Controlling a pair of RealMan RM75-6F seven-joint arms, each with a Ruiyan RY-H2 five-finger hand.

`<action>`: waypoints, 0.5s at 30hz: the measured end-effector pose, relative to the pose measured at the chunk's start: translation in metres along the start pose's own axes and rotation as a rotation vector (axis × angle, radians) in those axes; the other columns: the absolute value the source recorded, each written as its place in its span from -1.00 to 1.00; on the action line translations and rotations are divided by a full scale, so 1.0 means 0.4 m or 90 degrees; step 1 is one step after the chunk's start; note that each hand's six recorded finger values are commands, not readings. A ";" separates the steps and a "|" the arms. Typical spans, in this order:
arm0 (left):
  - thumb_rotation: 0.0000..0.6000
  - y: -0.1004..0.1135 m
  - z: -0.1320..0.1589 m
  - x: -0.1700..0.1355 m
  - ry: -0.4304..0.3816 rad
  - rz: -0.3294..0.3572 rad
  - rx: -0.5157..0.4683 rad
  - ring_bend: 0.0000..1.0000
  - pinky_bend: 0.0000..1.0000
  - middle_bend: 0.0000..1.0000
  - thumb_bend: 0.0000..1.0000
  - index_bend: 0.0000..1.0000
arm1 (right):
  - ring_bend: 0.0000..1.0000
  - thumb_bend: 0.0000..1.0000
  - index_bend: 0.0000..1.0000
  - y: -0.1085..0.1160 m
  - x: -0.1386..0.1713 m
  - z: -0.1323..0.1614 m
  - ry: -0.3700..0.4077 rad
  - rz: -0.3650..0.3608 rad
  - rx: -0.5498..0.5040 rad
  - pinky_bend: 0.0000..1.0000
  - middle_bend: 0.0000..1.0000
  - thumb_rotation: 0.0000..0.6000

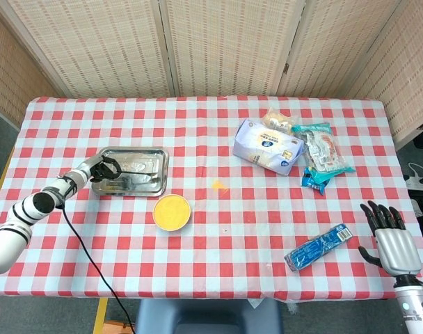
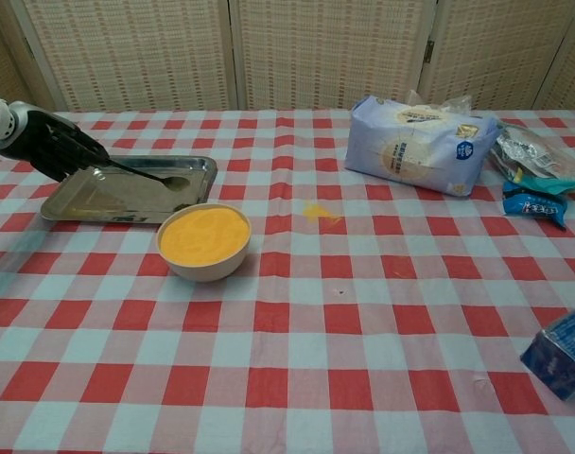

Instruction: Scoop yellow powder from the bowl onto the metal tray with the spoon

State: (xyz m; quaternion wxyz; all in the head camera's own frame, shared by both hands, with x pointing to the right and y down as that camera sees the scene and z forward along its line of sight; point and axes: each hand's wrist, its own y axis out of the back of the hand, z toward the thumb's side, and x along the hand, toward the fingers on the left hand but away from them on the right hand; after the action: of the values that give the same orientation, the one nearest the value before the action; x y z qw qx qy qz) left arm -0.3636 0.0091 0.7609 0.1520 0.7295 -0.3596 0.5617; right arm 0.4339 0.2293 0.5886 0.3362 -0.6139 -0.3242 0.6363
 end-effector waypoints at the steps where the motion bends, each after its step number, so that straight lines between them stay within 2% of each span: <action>1: 1.00 -0.002 0.002 0.003 -0.002 -0.002 0.003 1.00 1.00 1.00 0.08 -0.21 | -1.00 -0.63 -1.00 -0.002 0.000 0.002 0.001 0.001 0.001 -1.00 -1.00 1.00; 3: 1.00 -0.005 0.008 0.006 -0.008 -0.005 0.002 1.00 1.00 1.00 0.08 -0.55 | -1.00 -0.63 -1.00 -0.004 0.001 0.006 0.003 0.002 0.003 -1.00 -1.00 1.00; 5: 1.00 -0.008 0.013 0.009 -0.015 -0.009 -0.001 1.00 1.00 1.00 0.06 -0.80 | -1.00 -0.63 -1.00 -0.007 0.000 0.006 0.002 0.004 0.004 -1.00 -1.00 1.00; 7: 1.00 -0.007 0.014 0.010 -0.019 -0.011 -0.001 1.00 1.00 1.00 0.04 -0.95 | -1.00 -0.63 -1.00 -0.007 -0.001 0.008 0.004 0.003 0.004 -1.00 -1.00 1.00; 15: 1.00 -0.003 0.013 0.008 -0.032 -0.015 -0.011 1.00 1.00 1.00 -0.01 -1.00 | -1.00 -0.63 -1.00 -0.009 -0.002 0.007 0.002 0.004 0.004 -1.00 -1.00 1.00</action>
State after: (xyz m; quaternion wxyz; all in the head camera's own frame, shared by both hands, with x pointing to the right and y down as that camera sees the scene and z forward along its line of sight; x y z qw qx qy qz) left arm -0.3589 0.0055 0.7624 0.1556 0.7461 -0.3593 0.5385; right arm 0.4312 0.2305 0.5922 0.3370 -0.6149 -0.3199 0.6372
